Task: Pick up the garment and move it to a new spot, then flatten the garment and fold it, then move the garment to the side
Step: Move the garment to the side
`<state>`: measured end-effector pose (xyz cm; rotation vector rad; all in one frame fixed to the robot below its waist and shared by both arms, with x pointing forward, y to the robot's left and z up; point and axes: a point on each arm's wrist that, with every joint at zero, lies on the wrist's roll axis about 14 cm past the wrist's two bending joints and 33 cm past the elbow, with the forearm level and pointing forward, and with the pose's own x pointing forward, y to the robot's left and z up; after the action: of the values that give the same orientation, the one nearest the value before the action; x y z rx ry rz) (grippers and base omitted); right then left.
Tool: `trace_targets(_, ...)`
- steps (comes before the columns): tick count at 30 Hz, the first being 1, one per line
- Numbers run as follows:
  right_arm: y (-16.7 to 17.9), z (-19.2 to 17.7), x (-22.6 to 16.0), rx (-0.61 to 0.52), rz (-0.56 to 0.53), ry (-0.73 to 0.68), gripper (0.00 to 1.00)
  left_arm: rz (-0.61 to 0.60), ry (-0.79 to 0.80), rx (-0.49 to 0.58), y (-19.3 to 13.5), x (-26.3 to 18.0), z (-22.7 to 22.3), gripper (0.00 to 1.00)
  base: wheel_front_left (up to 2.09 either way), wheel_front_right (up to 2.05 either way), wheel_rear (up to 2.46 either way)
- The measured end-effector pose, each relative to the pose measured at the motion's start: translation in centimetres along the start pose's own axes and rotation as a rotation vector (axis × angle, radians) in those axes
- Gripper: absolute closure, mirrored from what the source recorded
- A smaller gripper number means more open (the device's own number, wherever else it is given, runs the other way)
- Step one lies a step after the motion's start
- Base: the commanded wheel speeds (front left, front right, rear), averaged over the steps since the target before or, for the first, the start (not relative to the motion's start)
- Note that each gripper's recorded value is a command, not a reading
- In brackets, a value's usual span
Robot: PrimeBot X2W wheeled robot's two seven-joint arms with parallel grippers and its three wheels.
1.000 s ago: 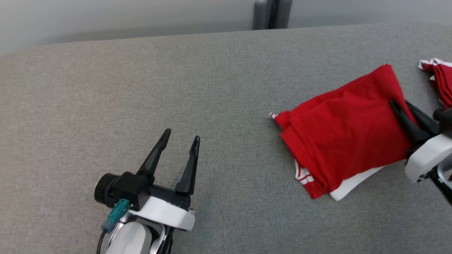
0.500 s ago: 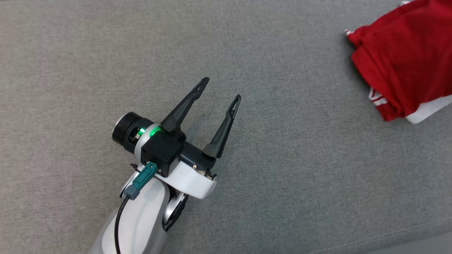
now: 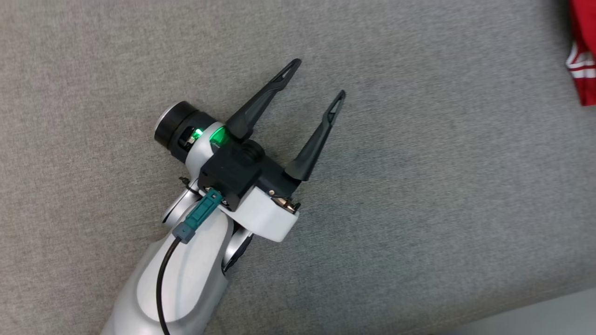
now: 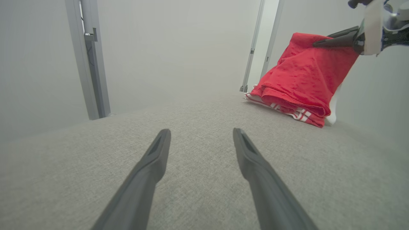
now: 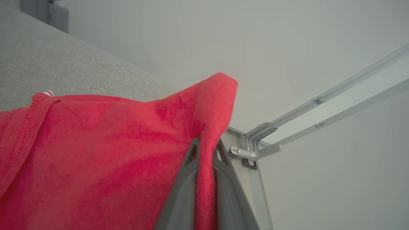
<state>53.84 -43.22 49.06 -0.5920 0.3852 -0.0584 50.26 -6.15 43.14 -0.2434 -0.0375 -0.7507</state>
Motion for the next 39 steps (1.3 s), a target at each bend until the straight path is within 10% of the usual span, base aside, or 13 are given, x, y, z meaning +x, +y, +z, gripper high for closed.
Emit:
trace_targets(14, 1.7, -6.3, 4.7, -0.195, 0.019, 0.188, 1.0, 0.027, -0.011, -0.006, 2.1, 0.0, -1.0, 0.0, 0.0, 0.0, 0.0)
trace_targets(15, 2.2, -6.3, 5.0, -0.208, 0.03, 0.18, 0.82, 0.029, -0.011, -0.006, 2.1, 0.0, -1.1, 0.0, 0.0, 0.0, 0.0)
trace_targets(16, 2.5, -6.3, 5.2, -0.206, 0.034, 0.177, 0.0, 0.031, -0.012, -0.005, 2.2, -0.1, -1.1, 0.0, 0.0, 0.0, 0.0)
trace_targets(29, 1.8, -5.2, 4.3, -0.157, 0.012, 0.137, 0.0, 0.054, -0.001, 0.01, 2.4, -0.9, 0.0, 0.0, 0.0, 0.0, 0.0)
trace_targets(39, 1.2, 2.9, 2.2, 0.005, -0.012, -0.106, 0.0, 0.129, -0.044, 0.037, 2.0, -3.2, 4.6, 0.0, 0.0, 0.0, 0.0)
